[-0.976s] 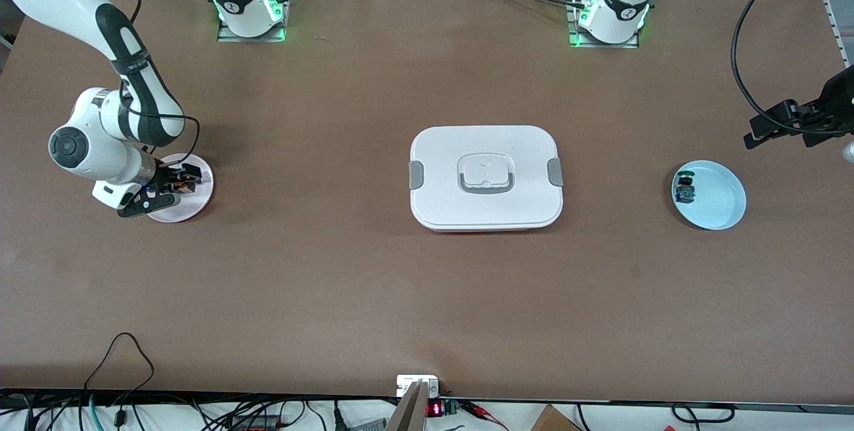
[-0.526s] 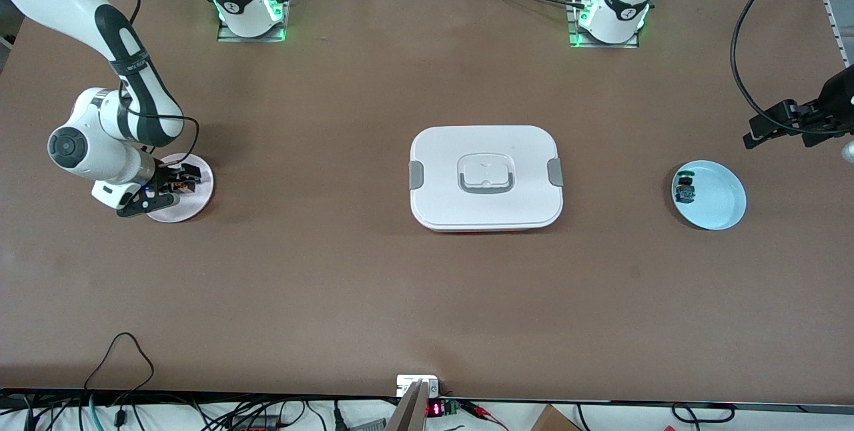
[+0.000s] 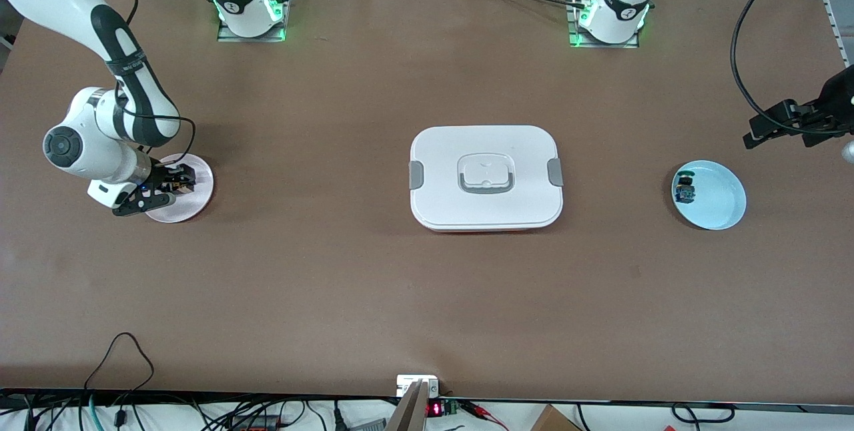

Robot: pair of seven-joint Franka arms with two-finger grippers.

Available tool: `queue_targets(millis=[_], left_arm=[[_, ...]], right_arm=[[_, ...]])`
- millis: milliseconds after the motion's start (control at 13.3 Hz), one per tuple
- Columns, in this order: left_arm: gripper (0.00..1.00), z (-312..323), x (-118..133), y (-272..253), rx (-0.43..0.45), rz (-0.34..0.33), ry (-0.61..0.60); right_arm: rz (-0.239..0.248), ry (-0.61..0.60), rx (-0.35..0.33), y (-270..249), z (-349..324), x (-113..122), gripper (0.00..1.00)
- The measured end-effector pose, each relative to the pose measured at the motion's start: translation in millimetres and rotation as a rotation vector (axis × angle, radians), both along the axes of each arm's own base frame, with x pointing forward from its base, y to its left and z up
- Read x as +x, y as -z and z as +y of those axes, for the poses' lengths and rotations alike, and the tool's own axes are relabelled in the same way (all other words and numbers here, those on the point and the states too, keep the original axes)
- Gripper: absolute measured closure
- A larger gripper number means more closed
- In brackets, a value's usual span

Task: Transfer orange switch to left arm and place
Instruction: 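Lower the right gripper and close it on the orange switch, then lift the orange switch with the right gripper off the plate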

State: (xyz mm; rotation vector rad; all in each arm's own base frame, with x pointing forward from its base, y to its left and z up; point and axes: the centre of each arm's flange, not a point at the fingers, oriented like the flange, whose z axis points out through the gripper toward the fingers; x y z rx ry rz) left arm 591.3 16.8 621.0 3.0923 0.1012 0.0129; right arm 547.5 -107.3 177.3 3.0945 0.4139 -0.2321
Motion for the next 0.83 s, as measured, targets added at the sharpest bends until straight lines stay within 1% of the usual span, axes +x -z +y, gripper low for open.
queue_targets(millis=[150, 300, 451, 676, 826], left_arm=[[0.0, 0.0, 0.0, 0.0, 0.0, 0.0, 0.0], [0.0, 0.0, 0.0, 0.0, 0.0, 0.0, 0.0], [0.0, 0.0, 0.0, 0.0, 0.0, 0.0, 0.0], [0.0, 0.0, 0.1, 0.2, 0.0, 0.0, 0.0], [0.0, 0.0, 0.2, 0.3, 0.0, 0.001, 0.0]], right_arm=[[0.027, 0.002, 0.005, -8.3, 3.6, 3.0, 0.28], [0.043, -0.012, 0.012, -32.1, 13.3, 16.0, 0.28], [0.034, -0.03, 0.015, -62.2, 23.5, 31.8, 0.28], [0.025, -0.069, 0.022, -106.1, 46.6, 49.6, 0.28], [0.037, -0.099, 0.03, -144.1, 66.8, 57.1, 0.28]])
